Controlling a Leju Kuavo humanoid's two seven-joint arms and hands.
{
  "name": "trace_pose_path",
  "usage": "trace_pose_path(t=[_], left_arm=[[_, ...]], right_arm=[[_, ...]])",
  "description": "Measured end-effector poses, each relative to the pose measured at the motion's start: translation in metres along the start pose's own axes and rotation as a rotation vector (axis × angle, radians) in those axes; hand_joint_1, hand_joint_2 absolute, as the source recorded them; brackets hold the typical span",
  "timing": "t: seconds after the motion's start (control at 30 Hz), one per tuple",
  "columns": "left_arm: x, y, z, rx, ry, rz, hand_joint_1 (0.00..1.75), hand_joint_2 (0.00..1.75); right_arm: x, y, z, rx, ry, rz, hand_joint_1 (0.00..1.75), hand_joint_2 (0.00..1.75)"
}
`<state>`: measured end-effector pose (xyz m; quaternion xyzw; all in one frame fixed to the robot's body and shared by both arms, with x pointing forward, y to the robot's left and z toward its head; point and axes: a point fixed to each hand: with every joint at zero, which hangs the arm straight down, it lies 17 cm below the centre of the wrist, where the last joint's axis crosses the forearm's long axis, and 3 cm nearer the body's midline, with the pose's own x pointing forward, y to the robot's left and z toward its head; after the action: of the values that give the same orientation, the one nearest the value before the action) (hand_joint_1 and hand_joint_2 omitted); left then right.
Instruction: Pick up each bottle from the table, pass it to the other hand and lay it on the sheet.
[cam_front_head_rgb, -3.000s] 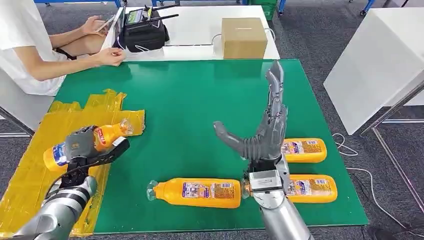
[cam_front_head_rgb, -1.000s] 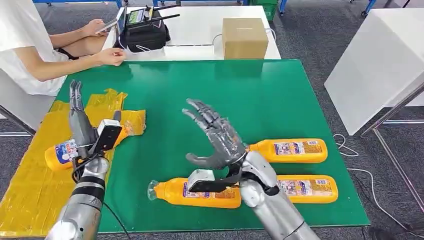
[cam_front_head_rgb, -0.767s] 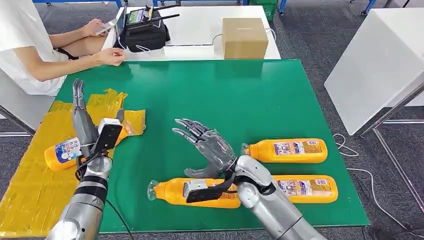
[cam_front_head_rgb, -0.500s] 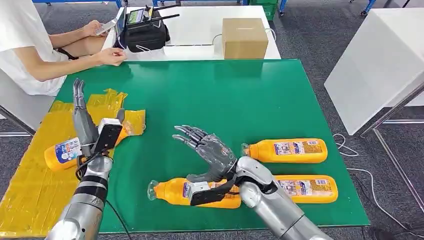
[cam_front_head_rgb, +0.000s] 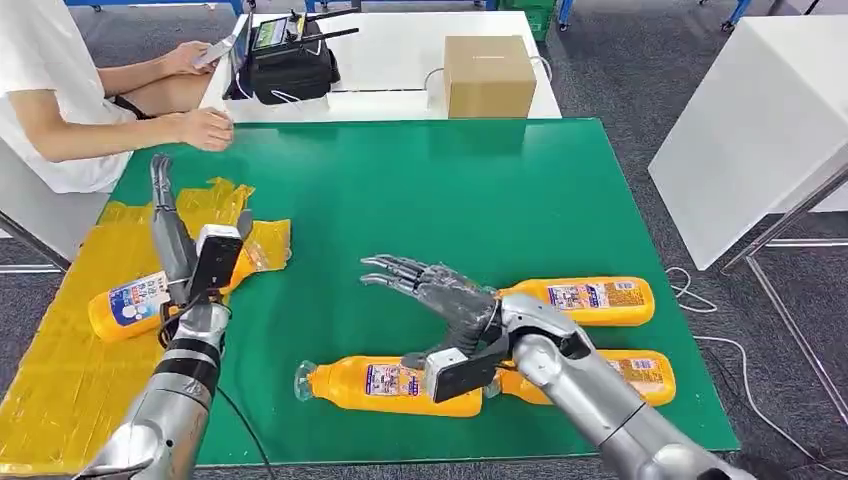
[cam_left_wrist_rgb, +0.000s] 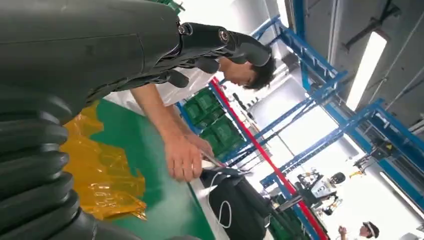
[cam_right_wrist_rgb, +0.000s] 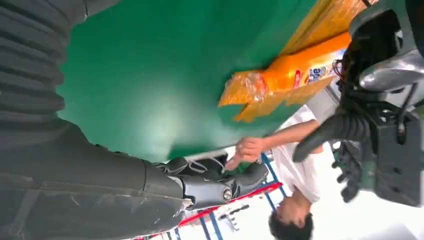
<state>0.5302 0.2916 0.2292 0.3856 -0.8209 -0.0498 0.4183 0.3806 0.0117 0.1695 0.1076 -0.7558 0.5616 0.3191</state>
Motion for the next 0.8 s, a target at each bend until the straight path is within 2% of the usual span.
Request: trace_pose_path(t=[0.33,0.63,0.8], left_arm=[[-0.004,-0.004,0.003,-0.012,0.015,0.001,0.00,1.75],[-0.005,-0.006,0.002,-0.017,0.019,0.003,0.00,1.75],[-0.005,-0.008,0.003,-0.027,0.012,-0.009,0.00,1.75]], right_arm=[[0.009,-0.008,0.012,0.016,-0.020,0.057,0.00,1.75],[0.005,0.016,0.012,0.077,-0.007,0.050,0.00,1.75],[-0.013,0.021,-0.004,0.026,0.084,0.265,0.00,1.75]])
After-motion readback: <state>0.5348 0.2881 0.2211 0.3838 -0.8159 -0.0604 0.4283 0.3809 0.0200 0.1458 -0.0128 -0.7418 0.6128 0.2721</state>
